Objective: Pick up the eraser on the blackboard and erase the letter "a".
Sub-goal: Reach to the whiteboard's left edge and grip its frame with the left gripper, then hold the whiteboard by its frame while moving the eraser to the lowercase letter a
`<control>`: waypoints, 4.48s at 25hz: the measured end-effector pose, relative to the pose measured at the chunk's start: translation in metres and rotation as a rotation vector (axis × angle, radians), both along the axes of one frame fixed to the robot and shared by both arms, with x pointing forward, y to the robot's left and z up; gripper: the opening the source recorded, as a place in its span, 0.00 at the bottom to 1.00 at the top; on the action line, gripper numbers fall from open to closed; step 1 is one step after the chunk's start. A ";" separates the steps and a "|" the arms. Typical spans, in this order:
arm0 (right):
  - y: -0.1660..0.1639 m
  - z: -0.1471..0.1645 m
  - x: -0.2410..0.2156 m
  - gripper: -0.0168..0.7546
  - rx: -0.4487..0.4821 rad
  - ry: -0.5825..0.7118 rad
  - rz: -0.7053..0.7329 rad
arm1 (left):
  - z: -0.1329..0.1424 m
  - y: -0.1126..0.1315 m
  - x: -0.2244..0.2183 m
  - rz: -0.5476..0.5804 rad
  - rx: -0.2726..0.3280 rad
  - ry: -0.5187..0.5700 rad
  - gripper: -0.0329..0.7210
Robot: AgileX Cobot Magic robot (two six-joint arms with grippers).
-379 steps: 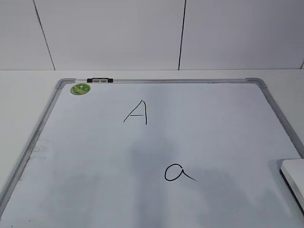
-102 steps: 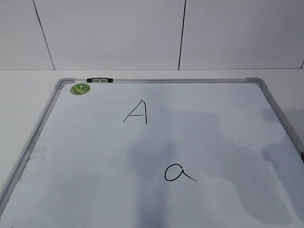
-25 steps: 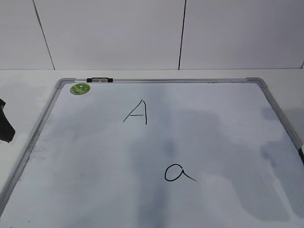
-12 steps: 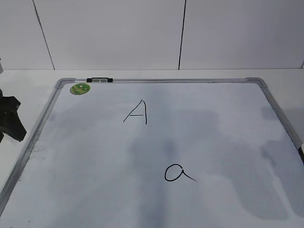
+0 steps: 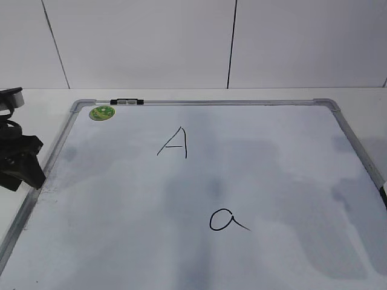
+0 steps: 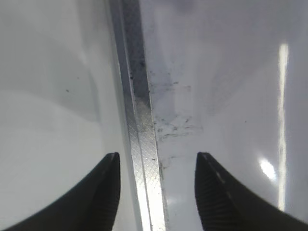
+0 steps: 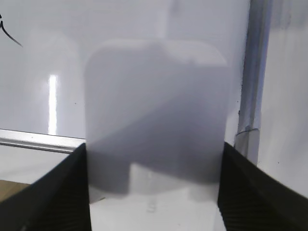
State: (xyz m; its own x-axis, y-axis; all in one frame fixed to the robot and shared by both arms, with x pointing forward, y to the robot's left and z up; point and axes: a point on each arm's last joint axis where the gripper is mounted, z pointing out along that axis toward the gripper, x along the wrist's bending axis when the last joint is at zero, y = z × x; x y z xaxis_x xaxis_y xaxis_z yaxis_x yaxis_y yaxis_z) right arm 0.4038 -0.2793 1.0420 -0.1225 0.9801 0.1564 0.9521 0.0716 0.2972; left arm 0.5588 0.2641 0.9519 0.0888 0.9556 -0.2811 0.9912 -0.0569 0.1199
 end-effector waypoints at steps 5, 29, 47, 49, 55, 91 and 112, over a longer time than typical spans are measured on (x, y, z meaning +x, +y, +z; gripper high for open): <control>0.000 0.000 0.000 0.76 0.000 0.000 0.000 | -0.006 0.000 0.002 -0.004 0.006 0.008 0.52; 0.000 0.000 0.000 0.76 0.000 -0.001 0.000 | -0.031 0.001 0.007 -0.005 0.019 0.065 0.40; 0.000 0.000 0.000 0.76 0.000 -0.002 -0.001 | -0.030 0.001 0.009 -0.006 0.010 0.079 0.31; 0.000 0.000 0.000 0.76 0.000 -0.002 -0.001 | -0.030 0.004 0.009 0.008 0.002 0.085 0.31; 0.000 0.000 0.000 0.76 0.000 -0.004 -0.001 | -0.030 0.013 0.008 0.054 -0.028 0.109 0.38; 0.002 0.001 0.003 0.76 0.030 -0.031 -0.014 | -0.030 0.014 0.009 0.064 -0.040 0.111 0.11; 0.056 -0.018 0.048 0.76 0.033 0.058 0.222 | -0.029 0.014 0.009 0.061 -0.037 0.111 0.11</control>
State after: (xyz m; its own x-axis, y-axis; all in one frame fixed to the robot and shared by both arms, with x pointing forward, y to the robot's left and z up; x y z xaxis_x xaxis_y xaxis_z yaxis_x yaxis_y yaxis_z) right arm 0.4517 -0.2234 1.0238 -0.3241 0.9245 0.2008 0.9298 0.2721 0.2480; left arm 0.5675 0.2782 0.9226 -0.0030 0.9469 -0.3215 0.9999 0.0066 0.0100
